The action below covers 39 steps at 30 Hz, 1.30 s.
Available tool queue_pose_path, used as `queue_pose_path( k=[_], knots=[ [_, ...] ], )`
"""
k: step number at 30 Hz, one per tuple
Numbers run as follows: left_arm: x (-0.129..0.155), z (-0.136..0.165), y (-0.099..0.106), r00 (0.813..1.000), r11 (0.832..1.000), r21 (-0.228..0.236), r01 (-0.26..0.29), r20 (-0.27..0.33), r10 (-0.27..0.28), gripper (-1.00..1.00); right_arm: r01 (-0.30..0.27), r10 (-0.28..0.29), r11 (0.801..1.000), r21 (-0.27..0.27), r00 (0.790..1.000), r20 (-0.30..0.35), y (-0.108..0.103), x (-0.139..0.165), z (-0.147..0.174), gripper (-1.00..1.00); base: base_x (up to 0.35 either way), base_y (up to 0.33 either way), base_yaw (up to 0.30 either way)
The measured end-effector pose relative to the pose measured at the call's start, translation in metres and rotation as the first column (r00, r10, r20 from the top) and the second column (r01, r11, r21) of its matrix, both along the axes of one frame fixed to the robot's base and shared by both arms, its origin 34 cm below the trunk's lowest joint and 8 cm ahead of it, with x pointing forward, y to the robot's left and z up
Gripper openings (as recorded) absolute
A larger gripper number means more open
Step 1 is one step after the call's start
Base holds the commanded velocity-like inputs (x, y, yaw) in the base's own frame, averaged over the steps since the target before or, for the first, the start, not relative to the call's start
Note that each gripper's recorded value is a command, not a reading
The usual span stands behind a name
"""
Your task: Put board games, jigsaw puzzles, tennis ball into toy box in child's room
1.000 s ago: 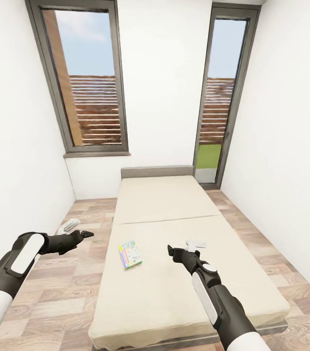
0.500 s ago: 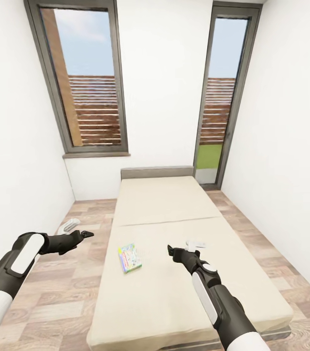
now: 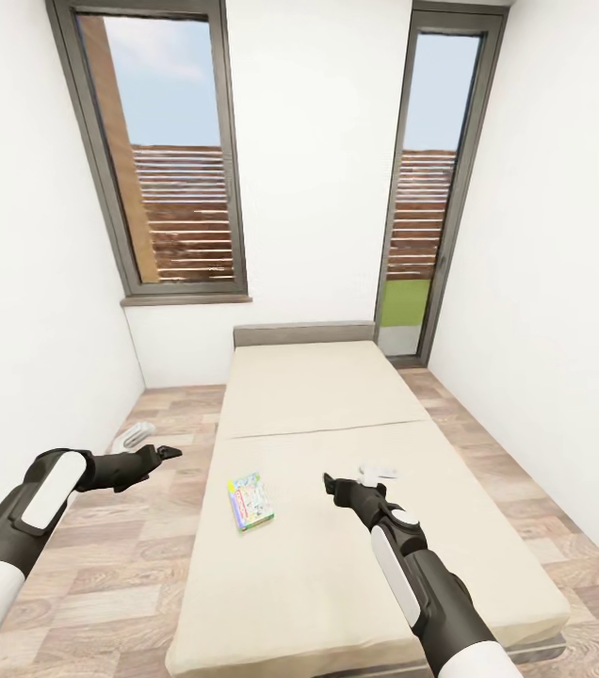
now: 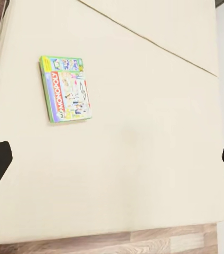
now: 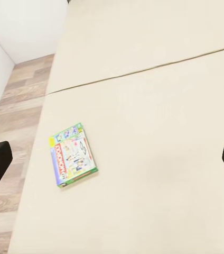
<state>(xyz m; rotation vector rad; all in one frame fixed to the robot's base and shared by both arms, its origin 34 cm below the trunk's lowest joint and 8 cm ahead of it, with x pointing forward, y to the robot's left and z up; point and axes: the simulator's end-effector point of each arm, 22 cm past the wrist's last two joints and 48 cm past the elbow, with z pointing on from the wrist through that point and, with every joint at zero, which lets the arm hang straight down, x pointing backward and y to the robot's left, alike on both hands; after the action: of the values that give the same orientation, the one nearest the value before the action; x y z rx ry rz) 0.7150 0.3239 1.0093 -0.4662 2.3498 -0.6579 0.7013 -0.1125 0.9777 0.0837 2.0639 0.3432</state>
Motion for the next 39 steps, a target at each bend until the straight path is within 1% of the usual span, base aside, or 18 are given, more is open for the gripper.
queue_pose_path(
  k=[10, 35, 39],
  knots=[
    [0.0, 0.0, -0.001, 1.0, 1.0, 0.0, 0.0, 0.001, 0.0, 1.0, 0.001, -0.001, 1.0, 0.0, 1.0, 0.001, 0.0, 0.0, 0.0, 1.0, 0.001, -0.035, 0.092],
    [0.001, 0.0, -0.001, 1.0, 1.0, 0.001, -0.001, 0.002, 0.001, 1.0, -0.001, 0.001, 1.0, -0.001, 1.0, 0.006, 0.0, 0.001, 0.003, 1.0, 0.0, -0.006, 0.002],
    [0.0, 0.0, -0.001, 1.0, 1.0, 0.002, -0.001, 0.001, 0.001, 1.0, -0.002, 0.002, 1.0, 0.003, 1.0, 0.025, 0.0, 0.003, 0.012, 1.0, 0.0, 0.0, 0.0]
  ],
)
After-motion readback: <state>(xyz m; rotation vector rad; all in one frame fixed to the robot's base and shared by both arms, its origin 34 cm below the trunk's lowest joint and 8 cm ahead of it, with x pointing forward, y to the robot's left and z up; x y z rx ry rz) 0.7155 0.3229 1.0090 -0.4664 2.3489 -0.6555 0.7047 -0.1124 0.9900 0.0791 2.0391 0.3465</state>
